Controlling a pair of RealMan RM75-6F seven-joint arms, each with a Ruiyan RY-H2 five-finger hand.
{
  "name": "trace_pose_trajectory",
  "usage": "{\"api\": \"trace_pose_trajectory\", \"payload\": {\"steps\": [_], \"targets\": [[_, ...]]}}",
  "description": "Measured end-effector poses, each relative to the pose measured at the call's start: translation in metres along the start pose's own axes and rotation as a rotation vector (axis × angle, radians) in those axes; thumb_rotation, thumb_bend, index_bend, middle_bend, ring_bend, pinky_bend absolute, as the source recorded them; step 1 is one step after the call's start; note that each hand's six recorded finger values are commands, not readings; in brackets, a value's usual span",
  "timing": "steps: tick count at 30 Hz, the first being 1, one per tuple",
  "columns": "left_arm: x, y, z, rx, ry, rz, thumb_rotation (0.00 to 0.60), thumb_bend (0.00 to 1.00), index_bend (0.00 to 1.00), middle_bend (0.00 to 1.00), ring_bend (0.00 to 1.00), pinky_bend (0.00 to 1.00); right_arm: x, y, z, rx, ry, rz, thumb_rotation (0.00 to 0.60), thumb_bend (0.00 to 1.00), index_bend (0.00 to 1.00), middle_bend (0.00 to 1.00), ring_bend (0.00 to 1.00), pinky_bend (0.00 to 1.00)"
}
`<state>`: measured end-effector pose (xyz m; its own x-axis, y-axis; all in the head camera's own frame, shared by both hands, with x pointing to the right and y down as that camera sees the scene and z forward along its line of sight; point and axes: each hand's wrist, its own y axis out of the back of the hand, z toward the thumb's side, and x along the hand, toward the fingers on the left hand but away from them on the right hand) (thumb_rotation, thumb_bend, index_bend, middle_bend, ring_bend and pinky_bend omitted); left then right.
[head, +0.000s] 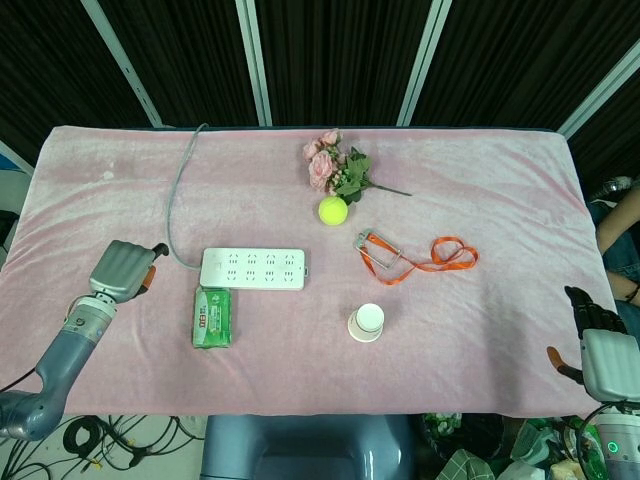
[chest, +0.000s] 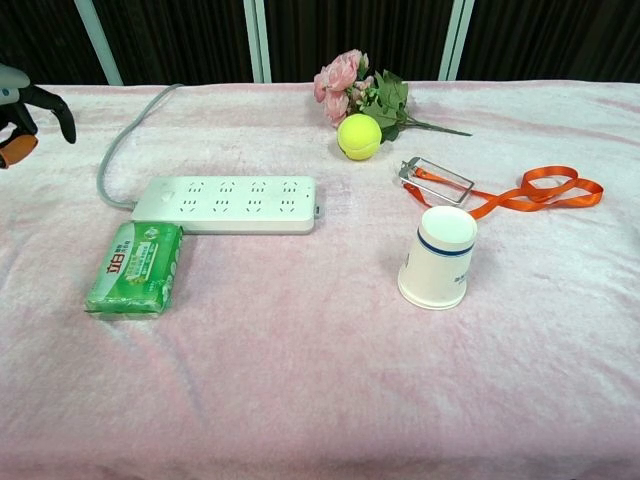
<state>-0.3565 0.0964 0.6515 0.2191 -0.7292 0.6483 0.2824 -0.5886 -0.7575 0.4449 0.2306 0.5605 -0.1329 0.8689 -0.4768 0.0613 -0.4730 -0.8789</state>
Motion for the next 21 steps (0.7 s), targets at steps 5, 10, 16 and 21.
{"api": "trace_pose_trajectory", "payload": {"steps": [5, 10, 16, 21], "targets": [[0.005, -0.005, 0.008, -0.017, -0.026, -0.027, 0.6, 0.64, 0.27, 0.75, 0.79, 0.72, 0.0, 0.0, -0.001, 0.001, -0.003, 0.003, 0.6, 0.17, 0.04, 0.09, 0.19, 0.2], [0.008, -0.011, 0.014, -0.04, -0.042, -0.054, 0.6, 0.64, 0.24, 0.75, 0.79, 0.72, -0.001, -0.001, -0.002, 0.004, -0.005, 0.006, 0.6, 0.17, 0.04, 0.09, 0.19, 0.2], [0.017, -0.02, 0.028, -0.059, -0.079, -0.101, 0.6, 0.63, 0.24, 0.75, 0.79, 0.72, -0.001, -0.001, -0.002, 0.006, -0.006, 0.011, 0.6, 0.17, 0.04, 0.09, 0.19, 0.2], [0.026, -0.022, 0.042, -0.056, -0.108, -0.109, 0.6, 0.63, 0.25, 0.75, 0.79, 0.72, 0.0, -0.001, -0.003, 0.007, -0.007, 0.013, 0.6, 0.17, 0.04, 0.09, 0.19, 0.2]]}}
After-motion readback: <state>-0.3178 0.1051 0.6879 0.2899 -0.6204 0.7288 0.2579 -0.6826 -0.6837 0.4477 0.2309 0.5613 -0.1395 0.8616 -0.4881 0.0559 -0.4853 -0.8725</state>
